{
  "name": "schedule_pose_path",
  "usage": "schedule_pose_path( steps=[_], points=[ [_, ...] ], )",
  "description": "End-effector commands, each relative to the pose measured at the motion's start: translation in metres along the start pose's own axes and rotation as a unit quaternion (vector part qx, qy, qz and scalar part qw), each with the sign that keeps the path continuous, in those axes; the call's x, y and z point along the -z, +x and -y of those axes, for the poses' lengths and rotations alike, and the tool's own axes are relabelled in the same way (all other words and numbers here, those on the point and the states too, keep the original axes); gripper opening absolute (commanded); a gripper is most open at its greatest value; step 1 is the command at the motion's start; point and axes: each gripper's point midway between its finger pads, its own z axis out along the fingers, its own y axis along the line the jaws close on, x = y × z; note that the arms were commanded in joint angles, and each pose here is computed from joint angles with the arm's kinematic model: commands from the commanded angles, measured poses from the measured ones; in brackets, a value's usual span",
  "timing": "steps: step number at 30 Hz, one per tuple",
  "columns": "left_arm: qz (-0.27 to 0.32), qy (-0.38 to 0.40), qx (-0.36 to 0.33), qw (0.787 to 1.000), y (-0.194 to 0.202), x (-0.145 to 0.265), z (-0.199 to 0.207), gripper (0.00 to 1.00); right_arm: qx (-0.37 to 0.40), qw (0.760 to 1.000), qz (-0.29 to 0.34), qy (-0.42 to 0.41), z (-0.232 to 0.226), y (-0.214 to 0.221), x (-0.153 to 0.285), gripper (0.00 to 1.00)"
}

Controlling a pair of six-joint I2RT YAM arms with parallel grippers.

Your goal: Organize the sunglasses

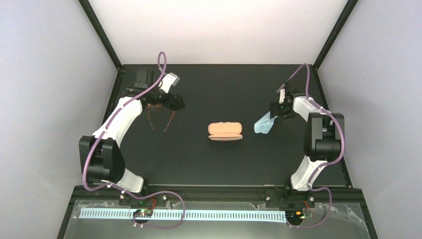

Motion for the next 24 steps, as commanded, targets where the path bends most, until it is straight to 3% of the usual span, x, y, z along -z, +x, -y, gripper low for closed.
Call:
schedule_pose_path(
  steps=[1,8,17,22,24],
  points=[
    [0.024,0.010,-0.004,1.000,-0.012,0.010,0.007,0.99,-0.014,1.000,-0.010,-0.010,-0.004,0.000,-0.006,0.72],
    [0.023,0.015,-0.002,1.000,-0.011,0.009,0.008,0.99,-0.009,1.000,-0.019,-0.013,-0.002,0.002,-0.011,0.44],
    [0.025,0.022,-0.001,0.999,-0.012,0.007,0.010,0.99,-0.001,0.999,-0.007,-0.033,-0.006,-0.005,-0.003,0.15],
    [0.024,0.022,0.000,0.999,-0.011,0.007,0.010,0.99,0.013,0.999,0.000,-0.036,-0.007,-0.012,-0.001,0.01],
    [0.024,0.021,-0.001,0.999,-0.011,0.008,0.009,0.99,0.020,0.999,0.005,-0.036,-0.007,-0.015,0.002,0.01]
  ],
)
